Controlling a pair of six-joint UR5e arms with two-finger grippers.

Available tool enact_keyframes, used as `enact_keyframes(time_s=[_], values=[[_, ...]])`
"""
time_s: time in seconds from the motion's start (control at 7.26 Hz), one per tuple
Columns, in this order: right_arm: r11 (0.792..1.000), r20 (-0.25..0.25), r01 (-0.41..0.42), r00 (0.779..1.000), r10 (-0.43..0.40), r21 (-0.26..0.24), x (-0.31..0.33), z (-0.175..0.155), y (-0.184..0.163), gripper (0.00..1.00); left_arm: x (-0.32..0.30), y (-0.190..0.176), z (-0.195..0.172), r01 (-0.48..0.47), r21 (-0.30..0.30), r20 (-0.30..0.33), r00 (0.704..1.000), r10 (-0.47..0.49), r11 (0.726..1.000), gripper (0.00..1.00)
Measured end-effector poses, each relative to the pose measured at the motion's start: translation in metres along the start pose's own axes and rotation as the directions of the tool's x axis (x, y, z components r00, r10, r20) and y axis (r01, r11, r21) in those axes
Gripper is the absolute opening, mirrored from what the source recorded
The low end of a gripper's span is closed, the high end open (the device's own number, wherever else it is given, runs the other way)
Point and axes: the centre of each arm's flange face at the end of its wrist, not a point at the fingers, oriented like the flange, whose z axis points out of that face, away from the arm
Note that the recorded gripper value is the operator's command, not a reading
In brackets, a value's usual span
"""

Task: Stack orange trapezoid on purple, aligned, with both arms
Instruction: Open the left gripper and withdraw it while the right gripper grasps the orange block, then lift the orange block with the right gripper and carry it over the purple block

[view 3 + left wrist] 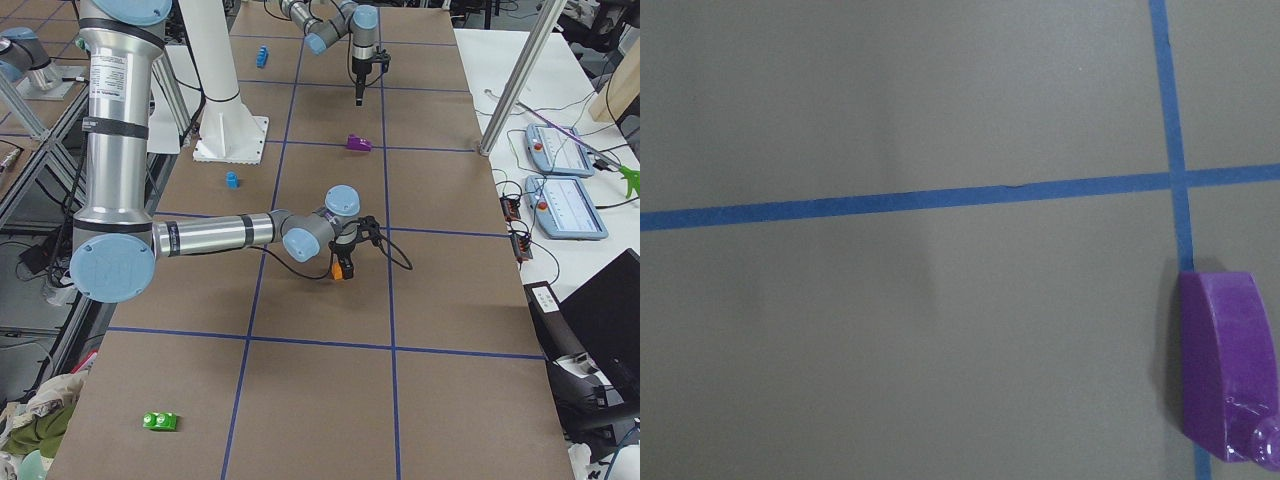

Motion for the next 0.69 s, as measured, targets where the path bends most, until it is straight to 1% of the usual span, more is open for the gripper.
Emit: enact_keyframes(time_s=[0.28,0.41,0.69], values=[[1.000,0.000,0.003,1.000,-0.003,-0.020,-0.0004,0.0089,0.0042,0.10,0.0001,0.0001,-0.0004,0.001,0.001,-0.001,1.000,-0.001,1.000,1.00],[1.000,-0.002,0.004,1.000,-0.004,-0.027,0.0011,0.0109,0.0071,0.00,0.0000,0.0001,-0.0005,0.001,0.001,0.000,1.000,-0.001,1.000,1.00],[0.999,0.005,0.019,1.000,-0.019,-0.029,0.0001,0.0096,0.0082,0.00,-0.0026,-0.0026,-0.0027,0.003,0.005,0.000,1.000,-0.003,1.000,1.00]])
